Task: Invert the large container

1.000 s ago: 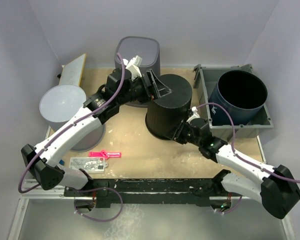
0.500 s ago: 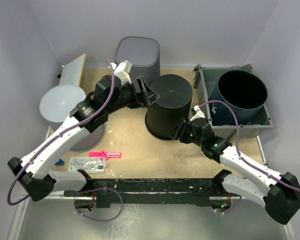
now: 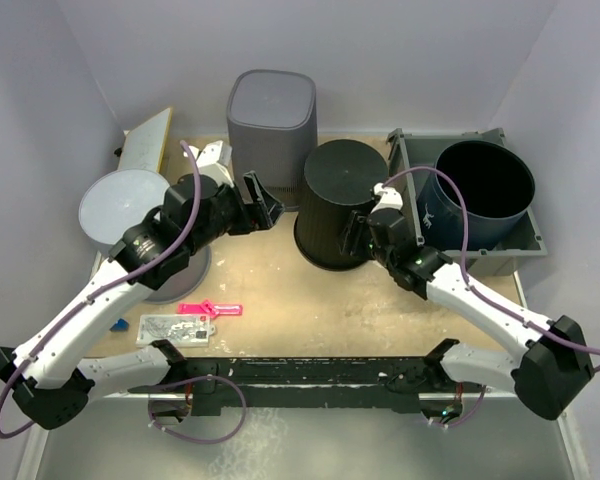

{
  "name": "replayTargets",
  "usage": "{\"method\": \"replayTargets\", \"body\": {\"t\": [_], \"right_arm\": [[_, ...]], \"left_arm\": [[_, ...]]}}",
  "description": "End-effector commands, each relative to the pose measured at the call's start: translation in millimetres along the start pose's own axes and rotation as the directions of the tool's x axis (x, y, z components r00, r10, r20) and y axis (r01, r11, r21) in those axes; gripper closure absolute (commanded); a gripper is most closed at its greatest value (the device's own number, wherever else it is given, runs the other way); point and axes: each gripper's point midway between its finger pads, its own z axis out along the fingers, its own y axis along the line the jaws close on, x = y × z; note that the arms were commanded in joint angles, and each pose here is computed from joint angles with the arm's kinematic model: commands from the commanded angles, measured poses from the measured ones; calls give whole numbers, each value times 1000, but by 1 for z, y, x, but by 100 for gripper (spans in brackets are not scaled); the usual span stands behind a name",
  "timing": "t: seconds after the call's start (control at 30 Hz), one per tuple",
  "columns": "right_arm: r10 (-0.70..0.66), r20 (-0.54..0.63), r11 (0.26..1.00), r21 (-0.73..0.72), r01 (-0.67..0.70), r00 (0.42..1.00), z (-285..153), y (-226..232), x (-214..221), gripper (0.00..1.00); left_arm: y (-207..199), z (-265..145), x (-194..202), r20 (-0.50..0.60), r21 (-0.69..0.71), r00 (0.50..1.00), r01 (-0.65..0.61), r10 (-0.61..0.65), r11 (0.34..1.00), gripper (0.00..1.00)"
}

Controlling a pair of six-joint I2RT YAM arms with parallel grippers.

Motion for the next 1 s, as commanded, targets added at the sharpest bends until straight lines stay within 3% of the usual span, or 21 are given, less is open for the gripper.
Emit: {"method": "replayTargets", "body": {"t": [0.0, 0.33, 0.47, 0.77, 0.97], "right_arm": [[-54, 117, 997, -45, 60, 992, -10, 17, -40, 41], [-63, 366, 998, 23, 59, 928, -86, 3, -114, 22], [-67, 422, 997, 71, 41, 904, -100, 0, -140, 5], [84, 307, 995, -73, -64, 948, -64, 1, -160, 0], [81, 161, 961, -274, -34, 984, -42, 38, -138, 0]], "left_arm": [[6, -12, -13, 58, -27, 998, -11, 12, 1000, 22], [14, -22, -22, 101, -63, 994, -24, 30, 998, 22], [12, -18, -19, 89, -53, 996, -22, 27, 998, 22], [15, -25, -20, 98, -60, 995, -14, 20, 998, 22], [20, -32, -22, 113, -77, 993, -10, 19, 997, 22]]}}
